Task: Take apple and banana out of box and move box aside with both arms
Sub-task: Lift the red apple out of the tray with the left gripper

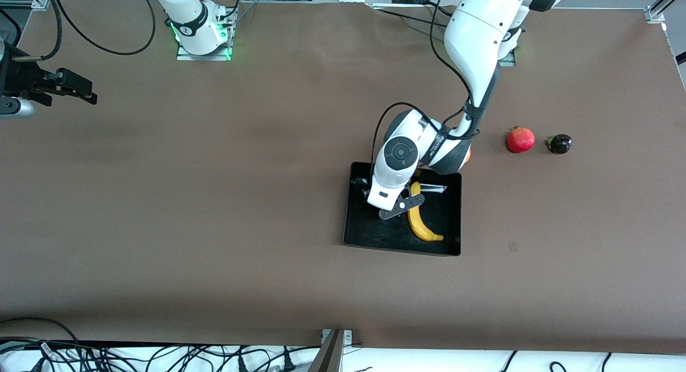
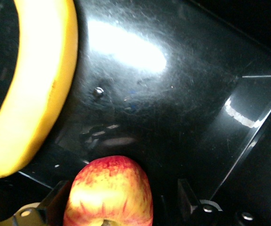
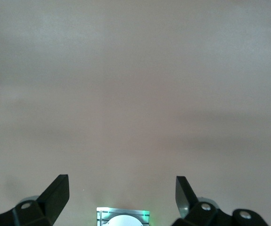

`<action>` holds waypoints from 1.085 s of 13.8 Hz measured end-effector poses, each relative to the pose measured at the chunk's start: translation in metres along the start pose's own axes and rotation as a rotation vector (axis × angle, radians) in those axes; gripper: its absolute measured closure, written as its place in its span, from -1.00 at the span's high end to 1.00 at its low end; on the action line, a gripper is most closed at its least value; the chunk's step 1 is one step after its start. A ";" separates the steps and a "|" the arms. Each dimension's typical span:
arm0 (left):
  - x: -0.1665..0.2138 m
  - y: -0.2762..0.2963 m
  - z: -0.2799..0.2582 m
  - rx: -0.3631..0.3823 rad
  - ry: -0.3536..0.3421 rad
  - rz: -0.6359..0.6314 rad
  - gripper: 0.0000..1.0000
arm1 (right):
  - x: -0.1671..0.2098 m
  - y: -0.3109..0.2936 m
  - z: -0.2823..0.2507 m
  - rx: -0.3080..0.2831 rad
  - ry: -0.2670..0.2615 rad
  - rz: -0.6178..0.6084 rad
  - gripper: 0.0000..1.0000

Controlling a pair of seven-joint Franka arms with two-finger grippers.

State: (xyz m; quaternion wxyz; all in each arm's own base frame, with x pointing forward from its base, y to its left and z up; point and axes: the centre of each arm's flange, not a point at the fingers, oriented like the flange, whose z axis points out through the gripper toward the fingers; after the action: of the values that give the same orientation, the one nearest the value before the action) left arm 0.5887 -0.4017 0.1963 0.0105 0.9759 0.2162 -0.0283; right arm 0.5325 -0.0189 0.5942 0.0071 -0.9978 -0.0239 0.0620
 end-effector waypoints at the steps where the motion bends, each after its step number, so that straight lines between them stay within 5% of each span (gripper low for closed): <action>1: -0.002 0.001 0.005 0.005 -0.003 0.001 1.00 | 0.000 0.000 0.000 0.000 0.000 0.000 1.00; 5: -0.003 -0.001 0.015 0.016 -0.009 0.000 1.00 | 0.000 0.000 0.000 0.000 0.000 0.000 1.00; 8: -0.003 -0.002 0.018 0.020 -0.011 -0.001 0.37 | 0.000 0.000 0.000 0.000 0.000 0.001 1.00; 15: -0.004 -0.006 0.015 0.071 -0.044 -0.002 0.35 | 0.000 0.001 0.000 0.000 0.000 0.002 1.00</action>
State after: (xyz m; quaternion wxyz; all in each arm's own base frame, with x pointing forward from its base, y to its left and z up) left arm 0.5820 -0.3987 0.1815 -0.0194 0.9745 0.2159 -0.0575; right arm 0.5325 -0.0199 0.5942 0.0072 -0.9978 -0.0230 0.0620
